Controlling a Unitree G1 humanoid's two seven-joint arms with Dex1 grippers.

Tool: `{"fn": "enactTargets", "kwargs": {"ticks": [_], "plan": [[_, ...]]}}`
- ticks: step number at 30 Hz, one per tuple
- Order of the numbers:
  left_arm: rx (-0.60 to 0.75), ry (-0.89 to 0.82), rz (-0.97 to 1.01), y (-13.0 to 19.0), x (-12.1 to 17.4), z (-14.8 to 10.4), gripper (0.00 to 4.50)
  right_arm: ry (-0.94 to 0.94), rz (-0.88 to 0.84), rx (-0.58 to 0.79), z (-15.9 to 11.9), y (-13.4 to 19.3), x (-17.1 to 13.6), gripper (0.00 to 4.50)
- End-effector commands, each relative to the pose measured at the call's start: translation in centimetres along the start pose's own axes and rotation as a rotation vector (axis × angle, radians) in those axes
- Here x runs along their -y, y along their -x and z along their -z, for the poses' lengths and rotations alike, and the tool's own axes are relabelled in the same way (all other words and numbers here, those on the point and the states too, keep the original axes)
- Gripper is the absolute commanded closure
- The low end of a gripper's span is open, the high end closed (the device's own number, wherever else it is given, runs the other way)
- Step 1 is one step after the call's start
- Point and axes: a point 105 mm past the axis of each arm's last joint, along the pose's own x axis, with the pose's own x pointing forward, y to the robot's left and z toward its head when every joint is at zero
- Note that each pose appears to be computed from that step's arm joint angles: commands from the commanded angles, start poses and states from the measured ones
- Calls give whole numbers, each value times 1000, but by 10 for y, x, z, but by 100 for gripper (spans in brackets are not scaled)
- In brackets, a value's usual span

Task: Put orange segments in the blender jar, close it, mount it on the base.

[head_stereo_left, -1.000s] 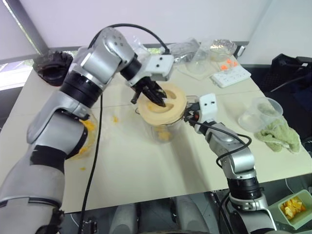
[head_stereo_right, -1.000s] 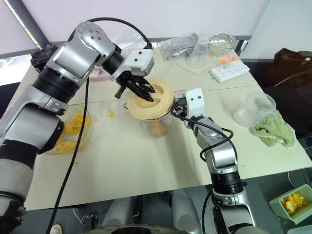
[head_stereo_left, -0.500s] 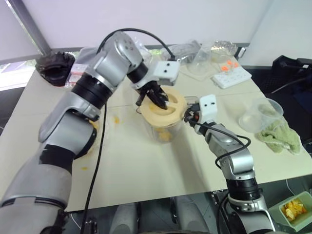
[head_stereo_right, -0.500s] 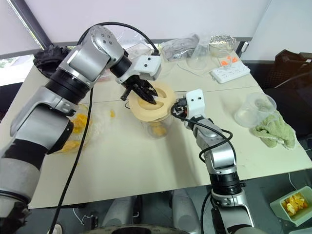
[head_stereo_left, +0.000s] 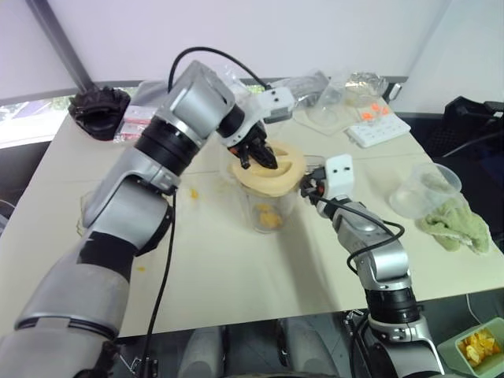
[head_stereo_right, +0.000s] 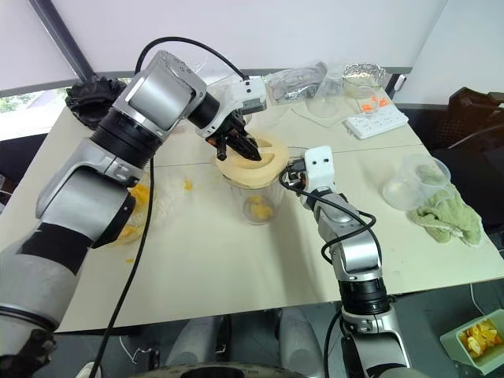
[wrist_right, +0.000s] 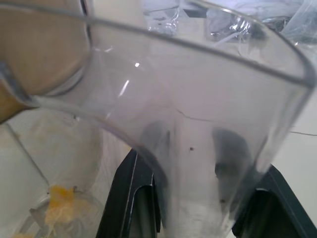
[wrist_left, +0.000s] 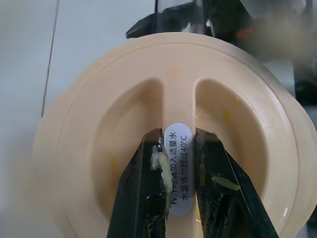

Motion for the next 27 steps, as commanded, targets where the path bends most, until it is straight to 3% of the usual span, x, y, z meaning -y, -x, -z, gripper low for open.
{"fn": "enactTargets", "kwargs": {"ticks": [1,9,17,20,27], "plan": [[-162,215,-193,-11,-29,61,427,41,1,150,-37,6,3,328],[-129,217,-212,-10,-31,55,427,51,-2,149,-37,5,4,328],[-32,151,-213,-6,-28,37,17,57,-6,143,-35,5,4,333],[22,127,-213,-2,-28,27,4,73,-8,139,-34,5,4,333],[383,229,-113,27,-22,-24,4,61,-12,122,-27,5,2,333]]}}
